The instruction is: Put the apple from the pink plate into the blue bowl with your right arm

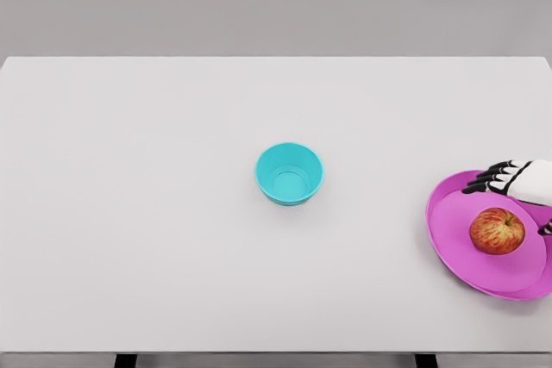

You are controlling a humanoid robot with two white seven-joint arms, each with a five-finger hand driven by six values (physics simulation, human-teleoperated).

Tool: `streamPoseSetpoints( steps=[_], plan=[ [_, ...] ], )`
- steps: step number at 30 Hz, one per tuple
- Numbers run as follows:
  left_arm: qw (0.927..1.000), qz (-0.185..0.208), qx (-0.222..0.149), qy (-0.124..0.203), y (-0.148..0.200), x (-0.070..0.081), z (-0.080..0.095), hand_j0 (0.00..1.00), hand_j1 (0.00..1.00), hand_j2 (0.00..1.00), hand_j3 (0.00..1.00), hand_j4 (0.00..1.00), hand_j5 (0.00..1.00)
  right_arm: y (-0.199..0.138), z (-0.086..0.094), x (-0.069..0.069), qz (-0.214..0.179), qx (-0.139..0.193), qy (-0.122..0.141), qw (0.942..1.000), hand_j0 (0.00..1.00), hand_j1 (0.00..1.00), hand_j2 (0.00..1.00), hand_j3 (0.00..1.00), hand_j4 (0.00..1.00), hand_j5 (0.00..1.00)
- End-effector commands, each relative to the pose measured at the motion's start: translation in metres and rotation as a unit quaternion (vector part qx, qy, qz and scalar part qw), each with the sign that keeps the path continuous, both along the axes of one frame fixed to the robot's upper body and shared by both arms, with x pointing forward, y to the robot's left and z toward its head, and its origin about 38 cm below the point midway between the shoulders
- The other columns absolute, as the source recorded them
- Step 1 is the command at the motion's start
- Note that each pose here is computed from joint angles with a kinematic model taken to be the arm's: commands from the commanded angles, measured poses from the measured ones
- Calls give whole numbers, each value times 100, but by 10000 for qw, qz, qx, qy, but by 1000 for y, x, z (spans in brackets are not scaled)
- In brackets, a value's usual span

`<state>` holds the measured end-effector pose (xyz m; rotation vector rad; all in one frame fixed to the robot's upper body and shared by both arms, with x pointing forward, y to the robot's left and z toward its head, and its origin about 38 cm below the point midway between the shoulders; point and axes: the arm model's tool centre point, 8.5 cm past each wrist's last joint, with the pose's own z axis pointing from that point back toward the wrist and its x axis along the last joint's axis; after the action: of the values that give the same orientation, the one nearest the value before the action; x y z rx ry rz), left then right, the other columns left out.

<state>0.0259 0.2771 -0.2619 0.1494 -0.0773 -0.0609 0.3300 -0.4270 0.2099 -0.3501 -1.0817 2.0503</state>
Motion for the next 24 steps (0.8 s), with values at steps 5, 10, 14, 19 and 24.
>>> streamPoseSetpoints(
  steps=[5,10,14,19,24],
  plan=[
    [10000,-1,0,0,0,0,0,100,100,100,100,100,100,-6,-11,-3,-118,-12,158,9998,100,100,100,100,100,100],
    [10000,-1,0,0,0,0,0,100,100,100,100,100,100,-3,-19,-6,-83,8,253,9996,100,100,100,100,100,100],
    [10000,-1,0,0,0,0,0,100,100,100,100,100,100,-1,-22,-7,-58,23,295,9995,100,100,100,100,100,100],
    [10000,-1,0,0,0,0,0,100,100,100,100,100,100,3,-29,-8,-25,75,358,9993,100,100,100,100,100,100],
    [10000,-1,0,0,0,0,0,100,100,100,100,100,100,7,-32,-7,-20,158,345,9993,100,100,100,100,100,100]
  ],
)
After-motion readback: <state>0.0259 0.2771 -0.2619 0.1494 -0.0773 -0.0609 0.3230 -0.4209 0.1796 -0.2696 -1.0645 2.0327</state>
